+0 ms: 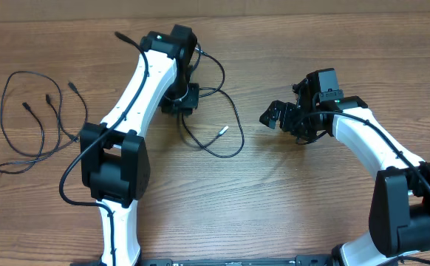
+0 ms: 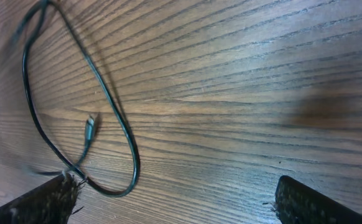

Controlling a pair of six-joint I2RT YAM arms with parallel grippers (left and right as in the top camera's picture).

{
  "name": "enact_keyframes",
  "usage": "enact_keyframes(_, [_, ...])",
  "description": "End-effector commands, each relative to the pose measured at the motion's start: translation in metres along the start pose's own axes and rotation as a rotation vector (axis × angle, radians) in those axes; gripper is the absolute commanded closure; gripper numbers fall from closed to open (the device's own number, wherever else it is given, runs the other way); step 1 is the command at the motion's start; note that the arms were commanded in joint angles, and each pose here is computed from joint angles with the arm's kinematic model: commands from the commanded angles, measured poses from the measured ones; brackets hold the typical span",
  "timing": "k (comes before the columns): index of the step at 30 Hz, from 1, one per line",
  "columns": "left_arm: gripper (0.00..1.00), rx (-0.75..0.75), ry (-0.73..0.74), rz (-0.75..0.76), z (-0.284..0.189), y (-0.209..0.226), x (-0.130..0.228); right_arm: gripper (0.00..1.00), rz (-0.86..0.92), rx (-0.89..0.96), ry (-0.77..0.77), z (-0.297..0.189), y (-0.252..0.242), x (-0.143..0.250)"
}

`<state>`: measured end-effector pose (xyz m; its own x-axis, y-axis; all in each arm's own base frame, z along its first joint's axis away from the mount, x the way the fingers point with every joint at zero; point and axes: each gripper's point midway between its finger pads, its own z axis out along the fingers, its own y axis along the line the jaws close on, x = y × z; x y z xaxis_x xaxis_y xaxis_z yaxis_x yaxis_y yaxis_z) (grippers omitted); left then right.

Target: Untangle cables

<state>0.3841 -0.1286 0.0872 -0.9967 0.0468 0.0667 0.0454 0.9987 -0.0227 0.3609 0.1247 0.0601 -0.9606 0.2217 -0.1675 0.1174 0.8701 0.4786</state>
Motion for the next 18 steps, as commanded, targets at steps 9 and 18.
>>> enact_keyframes(9, [0.14,0.022,0.051,-0.111,0.047,-0.011,0.021,0.0,-0.009,-0.001,-0.011,0.0,0.003,-0.004])
enact_keyframes(18, [0.51,0.04,-0.002,-0.117,0.095,-0.027,0.024,0.0,-0.009,-0.001,-0.012,0.0,0.003,-0.004])
